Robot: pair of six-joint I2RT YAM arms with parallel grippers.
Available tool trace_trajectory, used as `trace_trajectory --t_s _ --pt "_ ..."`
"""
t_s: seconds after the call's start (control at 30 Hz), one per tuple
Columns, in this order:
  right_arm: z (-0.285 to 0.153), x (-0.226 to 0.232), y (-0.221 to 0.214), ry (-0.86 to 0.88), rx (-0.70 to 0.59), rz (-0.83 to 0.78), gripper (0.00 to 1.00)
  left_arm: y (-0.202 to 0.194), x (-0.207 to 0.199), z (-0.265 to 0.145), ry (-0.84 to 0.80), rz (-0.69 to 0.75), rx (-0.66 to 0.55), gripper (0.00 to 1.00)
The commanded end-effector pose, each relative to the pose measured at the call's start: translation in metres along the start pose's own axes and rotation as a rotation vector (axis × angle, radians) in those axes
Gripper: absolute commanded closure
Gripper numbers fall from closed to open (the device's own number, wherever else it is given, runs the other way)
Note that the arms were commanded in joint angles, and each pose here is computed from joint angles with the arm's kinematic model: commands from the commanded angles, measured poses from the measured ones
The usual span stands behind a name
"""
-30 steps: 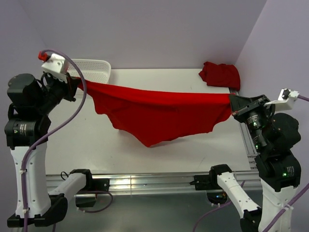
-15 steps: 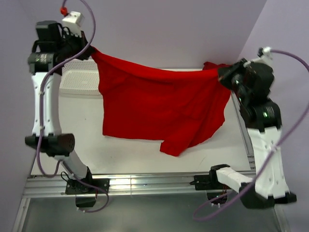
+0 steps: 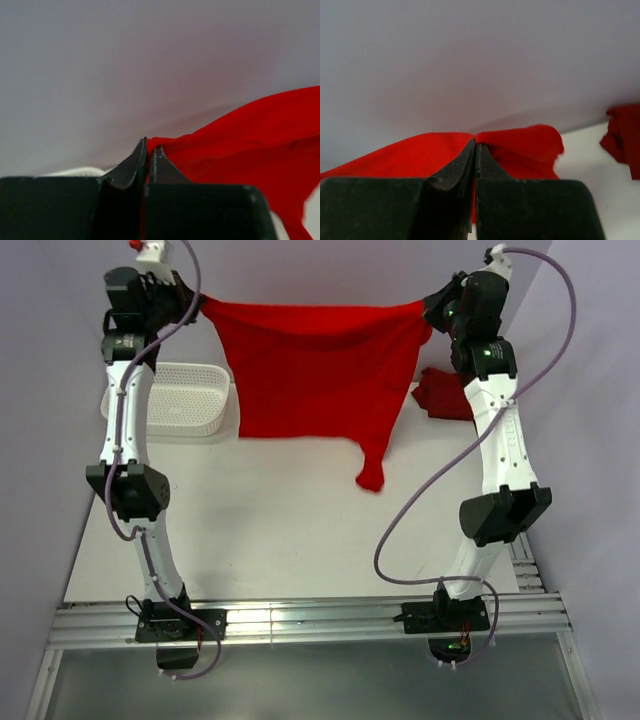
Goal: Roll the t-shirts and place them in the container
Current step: Flatten the tshirt
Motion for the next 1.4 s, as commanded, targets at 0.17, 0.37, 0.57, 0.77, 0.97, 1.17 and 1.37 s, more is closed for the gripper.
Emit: trace_trajectory --t_s 0.17,0.37,0.57,0.77,0.97,1.17,1.37 --pt "-0.120 0.008 0.060 0.072 -0.256 0.041 1.00 0.090 0.010 -0.099 0.030 0.139 -0.178 1.00" --pt "-0.145 -0.117 -0.069 -0.220 -0.043 0.148 1.00 -0.085 -0.011 -0.133 -0.097 0.131 0.329 1.00" --pt "-0.181 -0.230 -0.202 -0.483 0.209 0.212 1.00 -0.282 -0.033 -0.208 -0.178 0.089 0.840 1.00" --pt "-0.202 -0.298 -0.284 -0.667 0.382 0.234 1.00 -0.382 -0.049 -0.263 -0.225 0.075 1.112 1.00" --pt "-0.199 -0.308 -0.288 -0.714 0.398 0.214 1.00 -0.412 -0.052 -0.279 -0.236 0.071 1.190 1.00" --pt "-0.203 -0.306 -0.281 -0.731 0.398 0.187 1.00 -0.407 -0.060 -0.287 -0.265 0.062 1.189 1.00" --pt "-0.215 -0.290 -0.255 -0.694 0.341 0.165 1.00 -0.380 -0.065 -0.293 -0.282 0.113 1.143 1.00"
Point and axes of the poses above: each gripper's point midway between its finger pads, its own z axis out along the fingers, its own x axis along the line the jaws close on, y = z × x, the point moved 2 cm from there along -z, back along the fingers, and after that the axes turned 10 degrees about z, right-handed, at the moved point
